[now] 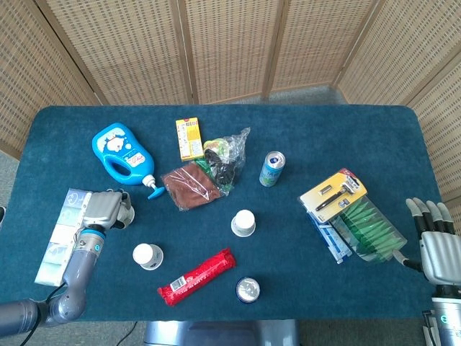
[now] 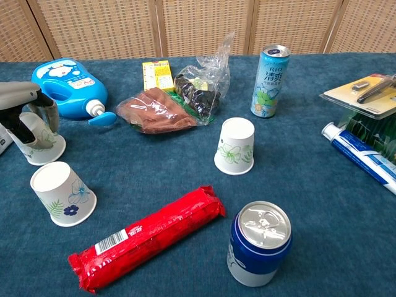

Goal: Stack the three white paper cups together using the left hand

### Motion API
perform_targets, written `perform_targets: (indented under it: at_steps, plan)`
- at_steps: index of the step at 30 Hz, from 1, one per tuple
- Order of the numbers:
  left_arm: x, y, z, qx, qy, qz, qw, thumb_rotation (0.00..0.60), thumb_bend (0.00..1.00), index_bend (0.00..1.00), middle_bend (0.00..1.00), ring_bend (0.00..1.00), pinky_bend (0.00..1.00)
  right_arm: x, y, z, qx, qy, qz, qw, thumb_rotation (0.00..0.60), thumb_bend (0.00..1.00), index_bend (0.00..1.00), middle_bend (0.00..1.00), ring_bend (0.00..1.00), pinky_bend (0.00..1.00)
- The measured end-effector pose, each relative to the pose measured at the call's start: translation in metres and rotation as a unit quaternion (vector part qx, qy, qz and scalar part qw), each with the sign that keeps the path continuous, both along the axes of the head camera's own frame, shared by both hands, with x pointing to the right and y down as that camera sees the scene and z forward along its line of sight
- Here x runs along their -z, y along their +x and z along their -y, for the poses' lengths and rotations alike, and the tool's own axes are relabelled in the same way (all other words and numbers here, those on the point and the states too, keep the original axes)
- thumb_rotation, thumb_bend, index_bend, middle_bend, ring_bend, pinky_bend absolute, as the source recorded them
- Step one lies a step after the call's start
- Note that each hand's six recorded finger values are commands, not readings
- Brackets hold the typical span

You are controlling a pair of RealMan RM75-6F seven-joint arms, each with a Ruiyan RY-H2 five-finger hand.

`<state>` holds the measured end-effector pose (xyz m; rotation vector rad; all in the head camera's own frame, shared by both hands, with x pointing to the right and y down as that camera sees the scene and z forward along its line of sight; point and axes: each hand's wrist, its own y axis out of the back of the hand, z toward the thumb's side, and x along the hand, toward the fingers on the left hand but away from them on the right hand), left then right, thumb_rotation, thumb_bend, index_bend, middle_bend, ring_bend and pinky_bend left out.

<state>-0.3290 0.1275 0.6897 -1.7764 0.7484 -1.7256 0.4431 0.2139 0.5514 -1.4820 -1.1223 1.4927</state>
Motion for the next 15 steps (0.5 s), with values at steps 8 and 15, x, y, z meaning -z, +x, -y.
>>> perform_targets:
  at_steps: [8, 15]
  plan:
    - [0.008, -0.003, 0.004, 0.012, 0.005, -0.012, 0.9998, 0.6, 0.31, 0.52, 0.41, 0.36, 0.61, 0.0, -0.001, -0.001, 0.001, -0.001, -0.001, 1.0, 0.6, 0.1, 0.06, 0.0, 0.0, 0.0]
    - [0.024, 0.009, 0.004, 0.045, -0.013, -0.086, 0.9952, 0.6, 0.31, 0.53, 0.42, 0.37, 0.62, -0.002, -0.001, -0.001, 0.002, -0.004, -0.002, 1.0, 0.6, 0.1, 0.06, 0.0, 0.0, 0.0]
